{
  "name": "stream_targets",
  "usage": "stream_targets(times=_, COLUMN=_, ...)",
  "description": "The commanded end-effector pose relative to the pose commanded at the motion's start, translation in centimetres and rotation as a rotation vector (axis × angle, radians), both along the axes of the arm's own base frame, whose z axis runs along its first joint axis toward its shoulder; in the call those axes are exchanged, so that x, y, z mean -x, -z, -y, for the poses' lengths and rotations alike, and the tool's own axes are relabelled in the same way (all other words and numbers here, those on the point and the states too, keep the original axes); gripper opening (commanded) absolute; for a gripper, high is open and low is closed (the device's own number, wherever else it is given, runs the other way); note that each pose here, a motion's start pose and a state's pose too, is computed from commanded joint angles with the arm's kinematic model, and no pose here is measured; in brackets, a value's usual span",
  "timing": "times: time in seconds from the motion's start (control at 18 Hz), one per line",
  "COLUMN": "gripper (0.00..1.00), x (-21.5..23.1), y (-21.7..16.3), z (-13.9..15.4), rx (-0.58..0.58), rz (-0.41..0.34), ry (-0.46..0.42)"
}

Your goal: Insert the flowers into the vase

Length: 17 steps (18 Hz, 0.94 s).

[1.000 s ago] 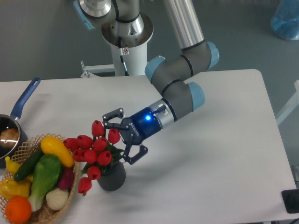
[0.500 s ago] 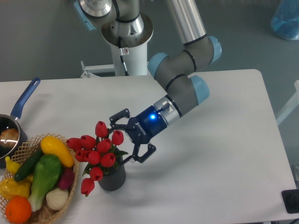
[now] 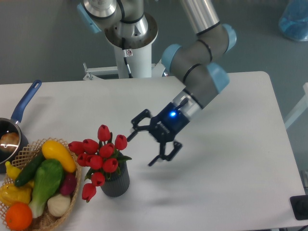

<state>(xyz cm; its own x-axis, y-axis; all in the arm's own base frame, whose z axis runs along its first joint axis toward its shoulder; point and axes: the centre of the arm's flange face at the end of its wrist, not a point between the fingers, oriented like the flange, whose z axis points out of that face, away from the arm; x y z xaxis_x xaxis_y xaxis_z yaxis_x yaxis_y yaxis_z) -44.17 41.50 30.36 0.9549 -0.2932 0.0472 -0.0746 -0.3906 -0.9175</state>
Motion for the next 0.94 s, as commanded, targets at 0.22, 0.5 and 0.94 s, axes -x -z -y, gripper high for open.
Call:
stream_targets(times=0.22, gripper=1.00, x=5.4, y=-1.0, z=3.9, rx=0.149, rz=-0.116, ry=-0.111)
stream_targets(times=0.5, gripper=1.00, x=11.1, y=-2.0, z=6.2, rx=0.459, rz=-0.350, ry=-0.187)
stream_targets(times=0.94, gripper=1.00, x=13.3, y=0.4, z=7.7, rx=0.740, rz=-0.516, ry=-0.139)
